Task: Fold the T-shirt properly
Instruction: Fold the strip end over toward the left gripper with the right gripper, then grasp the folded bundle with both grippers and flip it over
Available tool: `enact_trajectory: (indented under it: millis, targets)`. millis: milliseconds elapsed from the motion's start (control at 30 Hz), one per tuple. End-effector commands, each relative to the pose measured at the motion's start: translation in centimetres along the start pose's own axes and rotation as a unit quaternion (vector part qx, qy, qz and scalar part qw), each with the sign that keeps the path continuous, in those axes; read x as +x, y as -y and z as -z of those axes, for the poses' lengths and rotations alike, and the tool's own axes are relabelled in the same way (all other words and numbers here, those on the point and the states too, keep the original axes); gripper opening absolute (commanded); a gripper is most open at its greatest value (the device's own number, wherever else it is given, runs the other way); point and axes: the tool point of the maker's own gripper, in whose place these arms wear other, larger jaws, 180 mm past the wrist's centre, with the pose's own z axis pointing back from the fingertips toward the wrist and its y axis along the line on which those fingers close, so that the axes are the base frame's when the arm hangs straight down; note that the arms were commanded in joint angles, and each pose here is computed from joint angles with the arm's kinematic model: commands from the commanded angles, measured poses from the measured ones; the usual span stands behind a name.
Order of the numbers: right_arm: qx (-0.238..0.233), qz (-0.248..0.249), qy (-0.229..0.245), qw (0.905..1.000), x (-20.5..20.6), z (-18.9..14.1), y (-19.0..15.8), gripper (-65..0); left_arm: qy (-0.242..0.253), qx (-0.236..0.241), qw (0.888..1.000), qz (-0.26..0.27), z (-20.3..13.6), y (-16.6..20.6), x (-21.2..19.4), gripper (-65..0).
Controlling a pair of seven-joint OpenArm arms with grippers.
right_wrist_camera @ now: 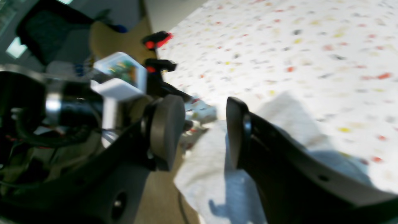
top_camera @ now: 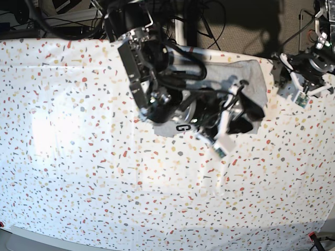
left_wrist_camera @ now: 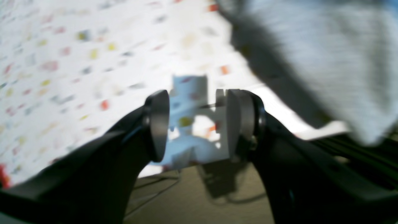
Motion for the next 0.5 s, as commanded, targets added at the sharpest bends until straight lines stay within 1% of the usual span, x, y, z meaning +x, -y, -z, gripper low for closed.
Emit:
enact_trajectory:
  millis: [0,67,100,133,167,233,300,367,400,467]
  targets:
    - [0.001,-0.016,0.027,0.9995,2.5,-0.4,0.1,-38.4,0.020,0.027,0.999,0.003,-0.5,-1.8,1.3,-35.8]
    - [-0.028,-0.018,0.006,0.9994,2.5,-1.5,2.1,-38.5,0.036,0.049,0.998,-0.014,-0.9,-3.2,2.1,-35.8]
    - [-0.049,-0.021,-0.006,0.9986,2.5,-2.1,3.4,-38.5,0.049,0.038,0.998,-0.027,-1.0,-3.1,2.6,-35.8]
    - [-0.070,-0.021,-0.017,0.9972,2.4,-2.7,4.6,-39.5,0.065,0.018,0.997,-0.045,-1.1,-2.5,3.2,-36.1]
    - [-0.085,-0.019,-0.020,0.9960,2.4,-3.3,5.5,-42.4,0.079,-0.012,0.994,-0.068,-1.2,-1.5,3.8,-37.9]
    - [-0.104,-0.011,-0.017,0.9944,2.3,-4.4,6.9,-50.4,0.104,-0.074,0.987,-0.100,-1.6,0.6,4.8,-45.3]
    - [-0.127,-0.012,-0.028,0.9914,1.6,-6.0,8.5,-58.2,0.118,-0.110,0.980,-0.120,-1.8,2.2,5.2,-53.7]
    - [-0.154,-0.021,-0.048,0.9867,0.7,-7.6,10.2,-64.2,0.130,-0.143,0.971,-0.142,-2.1,3.9,5.5,-61.4]
    - [-0.168,-0.028,-0.062,0.9834,0.1,-8.3,10.9,-65.0,0.136,-0.157,0.966,-0.155,-2.2,4.6,5.7,-64.8]
    - [-0.195,-0.041,-0.081,0.9767,-0.7,-9.5,12.3,-65.0,0.151,-0.183,0.954,-0.181,-2.5,6.0,6.1,-65.0]
